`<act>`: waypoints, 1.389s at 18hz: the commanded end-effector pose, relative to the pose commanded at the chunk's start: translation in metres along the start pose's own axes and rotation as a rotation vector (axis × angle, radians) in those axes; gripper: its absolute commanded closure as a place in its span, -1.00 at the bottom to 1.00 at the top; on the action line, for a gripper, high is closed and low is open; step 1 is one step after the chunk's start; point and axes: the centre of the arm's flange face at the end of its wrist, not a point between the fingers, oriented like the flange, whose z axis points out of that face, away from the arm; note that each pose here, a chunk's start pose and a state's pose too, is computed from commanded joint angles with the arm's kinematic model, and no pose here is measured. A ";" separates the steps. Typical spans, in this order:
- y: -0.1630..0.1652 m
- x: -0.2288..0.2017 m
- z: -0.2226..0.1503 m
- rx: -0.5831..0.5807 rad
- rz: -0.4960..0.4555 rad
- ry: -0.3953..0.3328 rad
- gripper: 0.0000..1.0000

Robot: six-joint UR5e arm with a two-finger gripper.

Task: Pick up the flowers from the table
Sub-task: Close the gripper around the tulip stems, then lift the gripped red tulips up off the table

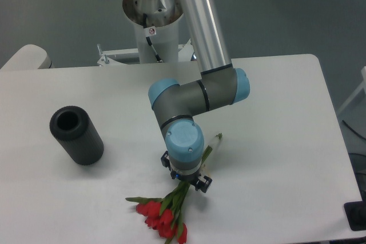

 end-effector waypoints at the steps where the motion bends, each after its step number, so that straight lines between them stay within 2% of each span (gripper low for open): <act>1: 0.000 0.000 -0.001 0.001 -0.002 -0.001 0.59; 3: 0.000 -0.001 -0.006 0.006 -0.001 -0.007 1.00; 9: 0.000 -0.004 -0.020 0.021 0.007 -0.026 1.00; 17: 0.018 -0.026 -0.063 0.056 -0.005 -0.073 1.00; 22: 0.050 -0.056 -0.080 0.054 0.113 -0.089 1.00; 25: 0.056 -0.066 -0.085 0.061 0.120 -0.097 1.00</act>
